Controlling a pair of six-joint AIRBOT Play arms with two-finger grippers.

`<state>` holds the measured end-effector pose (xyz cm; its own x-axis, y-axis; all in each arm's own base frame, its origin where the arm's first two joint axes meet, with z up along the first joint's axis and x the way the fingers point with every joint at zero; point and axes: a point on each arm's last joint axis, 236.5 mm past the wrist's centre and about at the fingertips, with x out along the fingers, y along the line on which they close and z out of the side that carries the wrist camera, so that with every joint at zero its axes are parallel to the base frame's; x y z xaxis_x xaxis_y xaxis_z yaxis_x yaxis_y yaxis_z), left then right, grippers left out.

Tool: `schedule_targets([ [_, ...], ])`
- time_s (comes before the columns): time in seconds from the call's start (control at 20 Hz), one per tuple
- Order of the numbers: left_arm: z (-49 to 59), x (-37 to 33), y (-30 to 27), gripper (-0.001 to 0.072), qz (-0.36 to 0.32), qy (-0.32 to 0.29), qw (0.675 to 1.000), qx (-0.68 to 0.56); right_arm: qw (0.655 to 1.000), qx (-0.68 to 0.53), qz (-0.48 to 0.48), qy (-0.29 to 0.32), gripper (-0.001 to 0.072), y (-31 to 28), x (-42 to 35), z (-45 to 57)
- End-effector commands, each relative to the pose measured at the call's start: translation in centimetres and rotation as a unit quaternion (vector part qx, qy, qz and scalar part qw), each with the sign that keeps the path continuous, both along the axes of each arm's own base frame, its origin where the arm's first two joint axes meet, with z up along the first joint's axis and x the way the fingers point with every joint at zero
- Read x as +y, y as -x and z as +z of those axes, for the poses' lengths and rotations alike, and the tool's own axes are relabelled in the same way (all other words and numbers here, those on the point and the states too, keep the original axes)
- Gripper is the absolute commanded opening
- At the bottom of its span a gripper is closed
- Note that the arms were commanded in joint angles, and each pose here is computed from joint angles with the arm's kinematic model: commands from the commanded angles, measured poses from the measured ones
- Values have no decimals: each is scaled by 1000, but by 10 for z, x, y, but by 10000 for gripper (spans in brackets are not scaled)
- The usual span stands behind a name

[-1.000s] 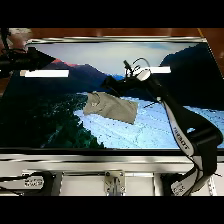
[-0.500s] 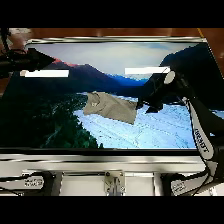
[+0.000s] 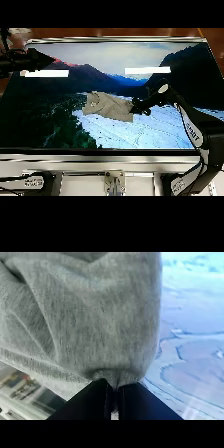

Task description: Fold the shirts.

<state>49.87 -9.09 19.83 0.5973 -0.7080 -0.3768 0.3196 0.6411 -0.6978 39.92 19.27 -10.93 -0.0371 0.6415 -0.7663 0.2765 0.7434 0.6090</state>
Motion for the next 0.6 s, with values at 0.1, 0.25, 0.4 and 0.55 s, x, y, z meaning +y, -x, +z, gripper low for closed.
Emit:
schedule_targets([
  [0.1, -1, -1, 1, 37, 1, 5, 1000, 7, 976, -191, 86, -53, 56, -45, 9, 77],
  [0.25, -1, -11, 4, 36, -11, 5, 1000, 9, 944, -323, 59, -41, 55, -94, -22, 183],
  [0.4, -3, -24, 11, 37, -33, 5, 999, 15, 921, -387, -37, -26, 56, -121, -88, 273],
  [0.55, -5, -37, 23, 37, -61, 6, 998, 28, 930, -355, -97, 4, 57, -104, -176, 289],
])
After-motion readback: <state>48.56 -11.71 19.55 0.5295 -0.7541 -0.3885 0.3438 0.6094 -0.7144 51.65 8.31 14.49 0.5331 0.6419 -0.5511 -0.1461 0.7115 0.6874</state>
